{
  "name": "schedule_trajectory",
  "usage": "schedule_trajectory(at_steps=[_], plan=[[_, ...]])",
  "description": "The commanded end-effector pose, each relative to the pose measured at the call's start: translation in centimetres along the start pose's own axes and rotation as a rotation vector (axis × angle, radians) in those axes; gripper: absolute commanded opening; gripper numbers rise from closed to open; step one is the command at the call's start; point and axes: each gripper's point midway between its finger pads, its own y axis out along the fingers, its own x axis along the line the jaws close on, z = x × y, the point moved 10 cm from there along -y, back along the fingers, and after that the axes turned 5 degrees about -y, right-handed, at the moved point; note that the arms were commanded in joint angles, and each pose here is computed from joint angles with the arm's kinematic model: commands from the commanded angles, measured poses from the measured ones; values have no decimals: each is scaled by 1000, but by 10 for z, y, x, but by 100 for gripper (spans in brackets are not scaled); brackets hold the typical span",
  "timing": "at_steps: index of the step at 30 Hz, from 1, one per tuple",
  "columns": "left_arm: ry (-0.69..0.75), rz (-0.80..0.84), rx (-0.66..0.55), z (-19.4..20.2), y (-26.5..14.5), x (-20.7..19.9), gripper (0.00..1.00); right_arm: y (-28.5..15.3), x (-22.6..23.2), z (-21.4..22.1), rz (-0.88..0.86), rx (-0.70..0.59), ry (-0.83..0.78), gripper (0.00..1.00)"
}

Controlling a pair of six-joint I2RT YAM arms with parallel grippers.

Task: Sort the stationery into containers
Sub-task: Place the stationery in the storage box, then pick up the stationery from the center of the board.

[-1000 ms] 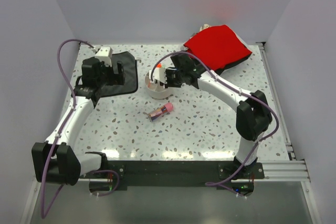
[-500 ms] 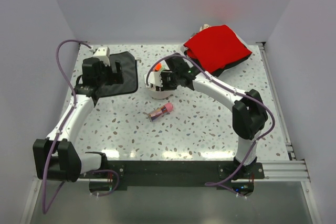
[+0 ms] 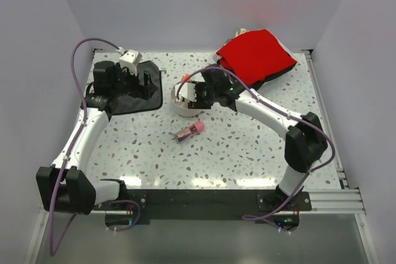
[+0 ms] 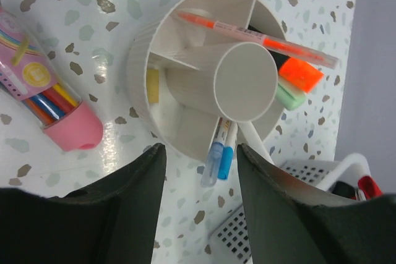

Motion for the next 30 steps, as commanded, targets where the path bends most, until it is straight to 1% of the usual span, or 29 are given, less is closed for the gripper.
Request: schedule_trajectory(at_steps=[1,2,3,4,5,6,7,8,9,10,11,13,16,19,24,28,30], plan=[[207,353,29,-34,-13,-34,90,-78,-24,-14,312,-65,214,58],[196,383,110,-25,-15,-36,89,-85,-23,-10,346,-55,274,61],[194,401,146,-24,-15,-38,88,-93,-24,-5,385,-48,341,64],[191,413,168,-27,-15,-40,87,-106,-25,9,441,-22,429,68],[159,422,226,-20,-13,-41,87,-112,-22,16,477,-22,578,79],[148,433,249,-17,-12,-48,87,-118,-20,25,500,-12,662,84],[158,431,266,-13,-11,-55,87,-124,-19,48,535,26,764,90],[220,372,267,-11,-11,-59,88,-132,-16,53,556,4,875,96],[283,400,286,-5,-9,-79,88,-135,-12,61,549,12,928,96],[309,393,300,-2,-6,-84,88,-140,-10,76,577,34,1009,97],[320,365,320,1,-4,-85,88,-146,-8,78,568,21,1034,97],[334,343,360,5,7,-91,88,-153,-4,85,581,35,1073,97],[378,298,383,9,22,-101,86,-166,2,83,598,27,1062,96],[403,290,422,18,35,-112,84,-179,6,79,639,8,1050,96],[501,306,486,36,52,-138,83,-197,16,75,692,-26,1035,96],[546,330,546,52,66,-153,82,-205,26,77,711,-33,1030,97],[576,333,557,56,71,-160,81,-204,30,80,710,-26,1028,96]])
